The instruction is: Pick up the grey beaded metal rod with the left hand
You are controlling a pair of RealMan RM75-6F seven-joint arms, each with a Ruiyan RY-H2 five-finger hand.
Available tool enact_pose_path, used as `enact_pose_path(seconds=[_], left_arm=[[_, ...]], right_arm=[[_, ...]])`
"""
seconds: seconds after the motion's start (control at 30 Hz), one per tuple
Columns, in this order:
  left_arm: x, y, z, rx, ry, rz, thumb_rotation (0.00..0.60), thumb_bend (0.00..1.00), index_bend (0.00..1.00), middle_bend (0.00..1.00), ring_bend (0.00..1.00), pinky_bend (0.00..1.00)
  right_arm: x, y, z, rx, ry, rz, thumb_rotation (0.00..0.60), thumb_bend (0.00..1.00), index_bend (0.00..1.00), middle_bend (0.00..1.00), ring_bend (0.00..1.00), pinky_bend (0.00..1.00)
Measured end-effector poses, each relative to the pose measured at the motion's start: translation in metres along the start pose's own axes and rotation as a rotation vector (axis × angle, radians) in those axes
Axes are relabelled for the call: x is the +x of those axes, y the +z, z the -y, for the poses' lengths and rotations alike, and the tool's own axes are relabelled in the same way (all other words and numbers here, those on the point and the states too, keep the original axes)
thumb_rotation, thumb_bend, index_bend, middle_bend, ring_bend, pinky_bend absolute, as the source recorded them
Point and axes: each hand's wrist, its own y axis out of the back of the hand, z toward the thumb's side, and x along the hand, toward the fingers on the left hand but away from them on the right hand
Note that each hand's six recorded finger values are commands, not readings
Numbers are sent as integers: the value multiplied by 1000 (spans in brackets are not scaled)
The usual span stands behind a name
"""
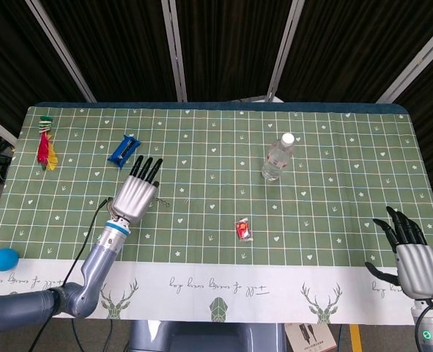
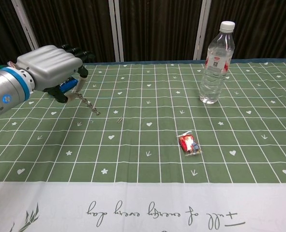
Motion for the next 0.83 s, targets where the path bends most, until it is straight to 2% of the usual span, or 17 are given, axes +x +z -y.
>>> enact_pose_path(seconds=[0.2, 0.4, 0.53, 0.83], left_arm=[[14, 6, -4, 30, 17, 9, 600, 413, 615, 0, 0, 0], [30, 14, 5, 80, 11, 15, 600, 413, 615, 0, 0, 0], [39, 26, 11, 78, -1, 16, 600, 413, 615, 0, 0, 0], [45, 37, 6, 79, 12, 34, 600, 414, 616, 0, 0, 0]], right_arm=[[-2, -2, 0, -2, 5, 8, 600, 96, 180, 0, 0, 109], [-3, -3, 0, -9, 8, 8, 600, 96, 180, 0, 0, 109], [-6, -3, 2, -22, 15, 13, 600, 98, 180, 0, 0, 109], [-6, -4, 2, -21, 20, 19, 600, 97, 180, 0, 0, 109]])
